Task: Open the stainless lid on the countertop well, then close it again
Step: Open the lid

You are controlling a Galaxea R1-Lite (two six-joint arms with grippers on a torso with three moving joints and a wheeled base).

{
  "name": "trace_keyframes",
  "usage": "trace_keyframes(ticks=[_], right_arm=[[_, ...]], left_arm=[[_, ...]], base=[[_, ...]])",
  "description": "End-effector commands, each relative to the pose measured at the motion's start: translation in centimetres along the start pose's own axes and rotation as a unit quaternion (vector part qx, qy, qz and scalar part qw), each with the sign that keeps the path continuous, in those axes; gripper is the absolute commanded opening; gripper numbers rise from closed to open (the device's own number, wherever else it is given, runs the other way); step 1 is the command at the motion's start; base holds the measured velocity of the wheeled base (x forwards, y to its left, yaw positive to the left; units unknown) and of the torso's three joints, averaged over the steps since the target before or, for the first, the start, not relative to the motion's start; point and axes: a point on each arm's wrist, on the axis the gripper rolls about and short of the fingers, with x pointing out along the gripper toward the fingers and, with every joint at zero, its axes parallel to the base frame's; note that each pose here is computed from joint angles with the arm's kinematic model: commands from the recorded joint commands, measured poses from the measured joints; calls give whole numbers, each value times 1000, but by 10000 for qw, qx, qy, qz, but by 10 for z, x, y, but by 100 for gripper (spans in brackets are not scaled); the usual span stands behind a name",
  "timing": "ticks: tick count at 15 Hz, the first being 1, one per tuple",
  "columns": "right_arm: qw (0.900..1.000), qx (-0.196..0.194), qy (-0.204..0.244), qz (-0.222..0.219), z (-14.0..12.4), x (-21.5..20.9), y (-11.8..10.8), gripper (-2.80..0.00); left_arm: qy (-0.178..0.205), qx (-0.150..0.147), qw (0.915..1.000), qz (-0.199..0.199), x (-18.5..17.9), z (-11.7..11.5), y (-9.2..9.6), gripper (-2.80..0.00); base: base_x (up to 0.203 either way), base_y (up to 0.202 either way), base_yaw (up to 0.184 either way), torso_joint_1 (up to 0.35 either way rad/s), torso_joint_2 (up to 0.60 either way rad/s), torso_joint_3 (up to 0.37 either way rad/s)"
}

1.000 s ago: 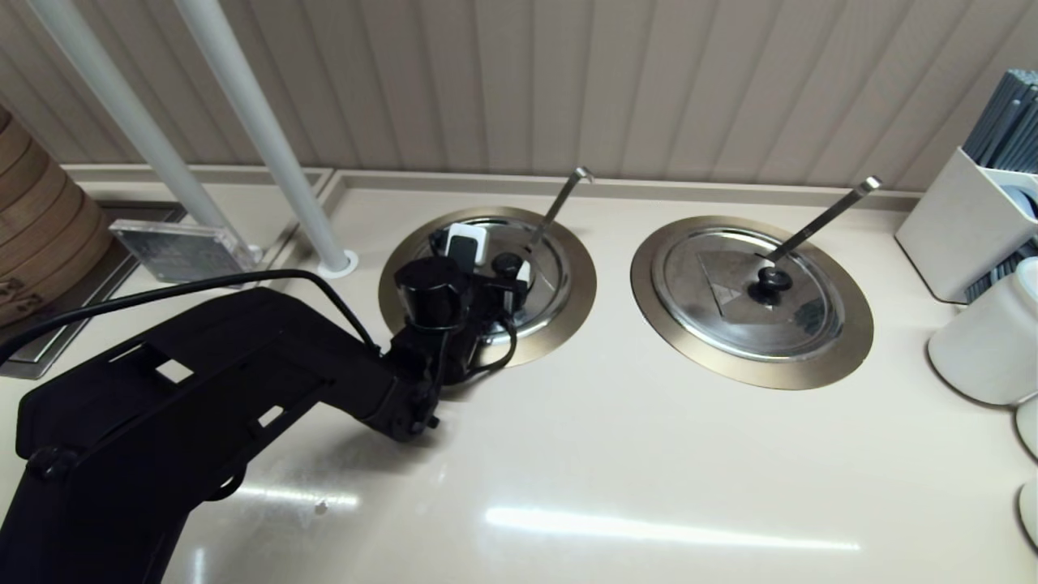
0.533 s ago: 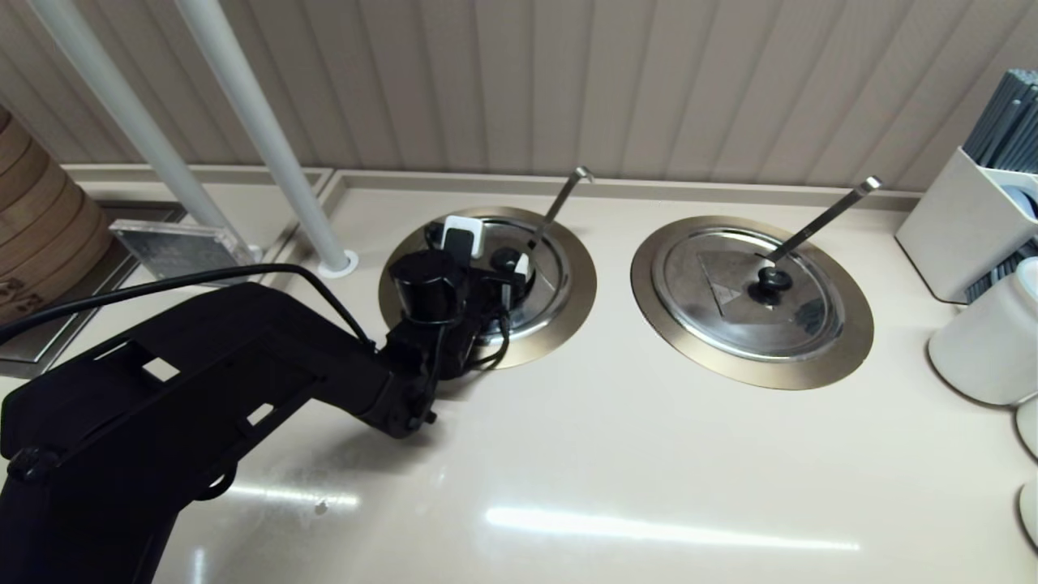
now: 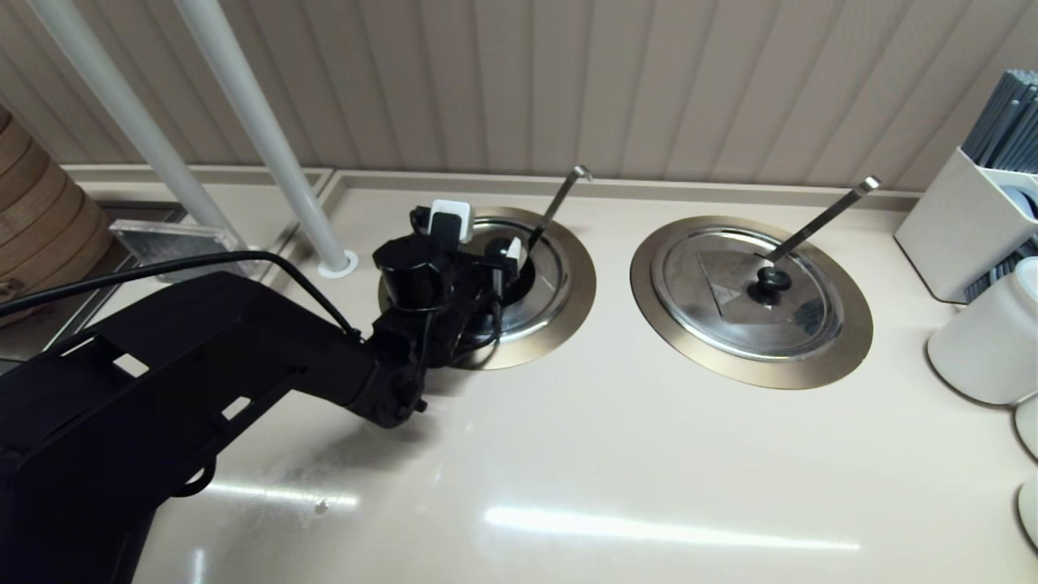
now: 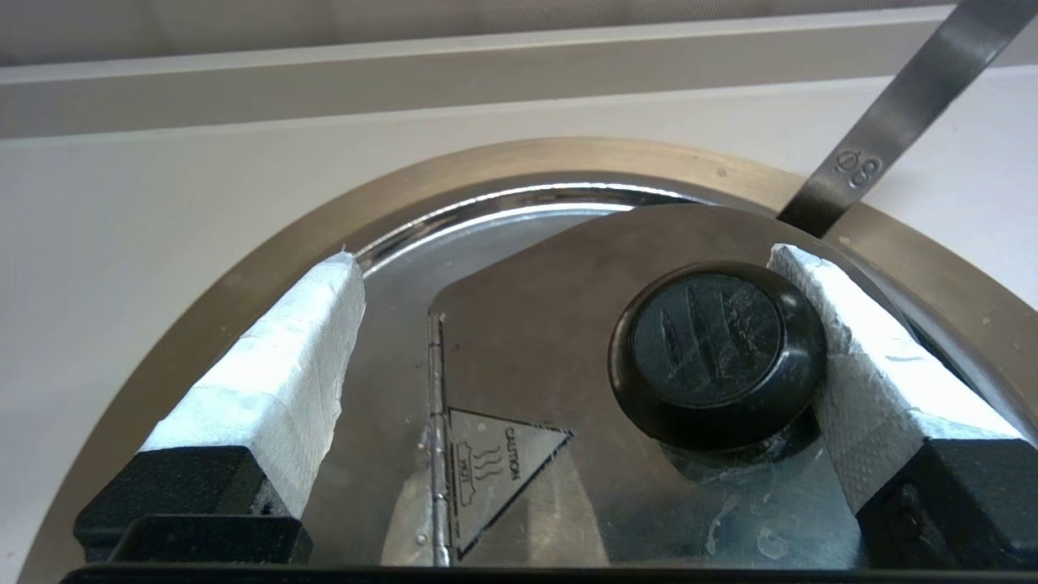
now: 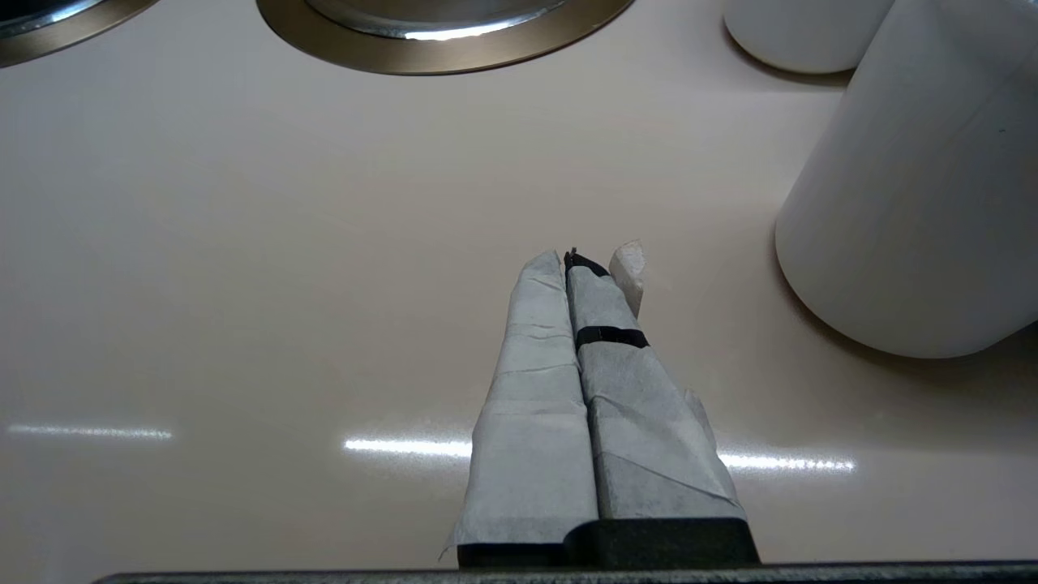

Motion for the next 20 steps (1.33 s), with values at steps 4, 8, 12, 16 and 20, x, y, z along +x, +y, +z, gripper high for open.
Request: trace_keyframes(ticks=[4, 8, 12, 16, 20], right_arm=[[10000, 1, 21, 0, -1, 0, 0, -280], [10000, 1, 21, 0, -1, 0, 0, -280], [10000, 1, 21, 0, -1, 0, 0, -280], [10000, 1, 21, 0, -1, 0, 0, -280], [10000, 1, 21, 0, -1, 0, 0, -280]], left_arm=[[-102, -4, 9999, 105, 4, 5, 10, 0], [-176, 17, 9997, 150, 7, 10, 26, 0], [-241, 31, 9993, 267, 9, 18, 39, 0], [-298, 36, 9991, 313, 11, 21, 46, 0], [-324, 68, 9986, 410, 13, 23, 56, 0]], base=[[0, 0, 0, 0, 0, 0], [0, 0, 0, 0, 0, 0], [0, 0, 0, 0, 0, 0], [0, 0, 0, 0, 0, 0], [0, 0, 0, 0, 0, 0]])
